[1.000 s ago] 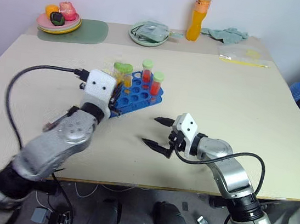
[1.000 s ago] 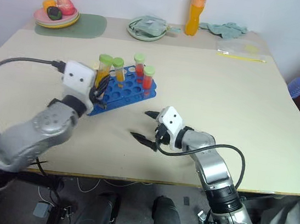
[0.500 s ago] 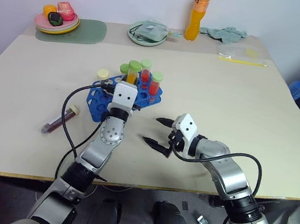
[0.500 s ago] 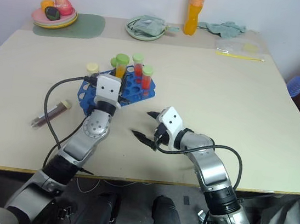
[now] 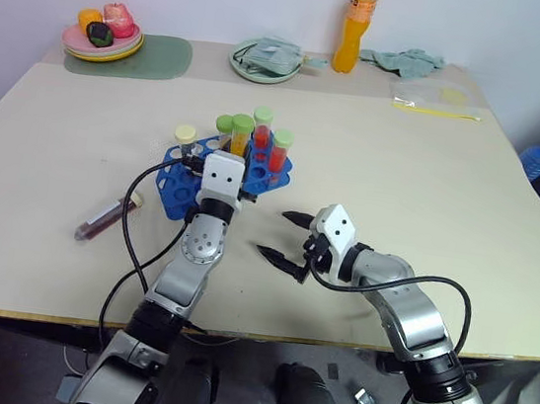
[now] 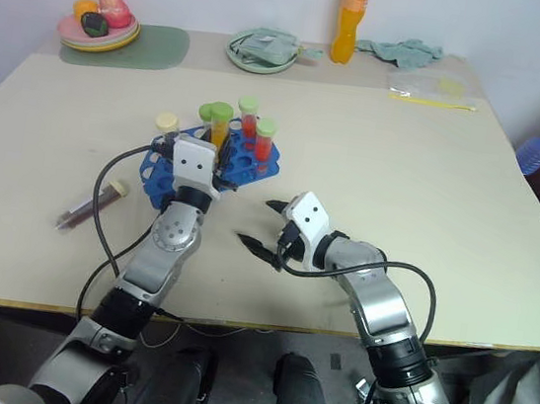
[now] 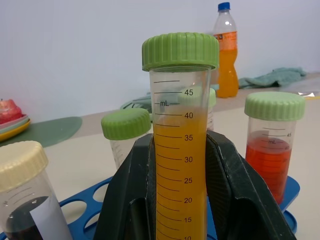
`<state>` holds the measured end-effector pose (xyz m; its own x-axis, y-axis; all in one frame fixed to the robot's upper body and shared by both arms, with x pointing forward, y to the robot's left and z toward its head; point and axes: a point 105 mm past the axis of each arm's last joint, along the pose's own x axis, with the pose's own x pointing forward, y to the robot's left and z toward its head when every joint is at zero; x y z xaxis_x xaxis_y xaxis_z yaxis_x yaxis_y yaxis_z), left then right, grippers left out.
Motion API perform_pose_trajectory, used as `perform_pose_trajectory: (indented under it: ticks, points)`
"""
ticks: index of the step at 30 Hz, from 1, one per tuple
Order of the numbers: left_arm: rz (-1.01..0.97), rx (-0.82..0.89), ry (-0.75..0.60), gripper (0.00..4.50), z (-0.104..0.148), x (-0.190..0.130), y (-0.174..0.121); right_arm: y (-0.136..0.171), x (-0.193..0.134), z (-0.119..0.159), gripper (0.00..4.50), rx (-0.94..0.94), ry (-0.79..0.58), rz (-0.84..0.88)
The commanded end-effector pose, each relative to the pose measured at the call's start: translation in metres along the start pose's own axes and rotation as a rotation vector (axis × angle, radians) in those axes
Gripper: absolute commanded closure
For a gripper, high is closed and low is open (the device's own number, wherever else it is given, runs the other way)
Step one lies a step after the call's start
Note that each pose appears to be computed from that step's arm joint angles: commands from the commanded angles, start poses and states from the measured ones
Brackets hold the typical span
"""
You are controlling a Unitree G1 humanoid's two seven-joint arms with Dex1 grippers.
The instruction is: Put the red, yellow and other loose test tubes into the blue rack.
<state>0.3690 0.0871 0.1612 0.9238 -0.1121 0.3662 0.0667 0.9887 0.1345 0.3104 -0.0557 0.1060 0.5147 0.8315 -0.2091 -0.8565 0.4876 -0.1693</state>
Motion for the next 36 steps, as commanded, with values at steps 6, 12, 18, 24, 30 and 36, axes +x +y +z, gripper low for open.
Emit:
perform_pose_trajectory:
  ticks: [6,12,18,24,30,36]
  points:
    - [-0.018,-0.057,-0.012,3.74,0.003,0.005,-0.004,0.0,0.001,0.015,0.0,-0.03,-0.049,-0.002]
    - [-0.029,-0.075,-0.016,3.74,0.0,0.003,-0.006,0.0,0.002,0.016,0.0,-0.029,-0.053,-0.003]
    - [-0.024,-0.066,-0.035,3.74,-0.002,0.003,-0.006,-0.001,0.003,0.018,0.0,-0.017,-0.062,-0.01]
    - [-0.011,-0.06,-0.056,3.74,-0.006,0.005,-0.006,-0.001,0.004,0.018,0.0,-0.011,-0.067,-0.015]
    - [-0.001,-0.042,-0.07,3.74,-0.009,0.006,-0.006,-0.002,0.004,0.018,0.0,-0.012,-0.067,-0.021]
    - [-0.017,-0.065,-0.064,3.24,-0.013,0.003,-0.008,-0.003,0.003,0.019,0.0,-0.01,-0.067,-0.026]
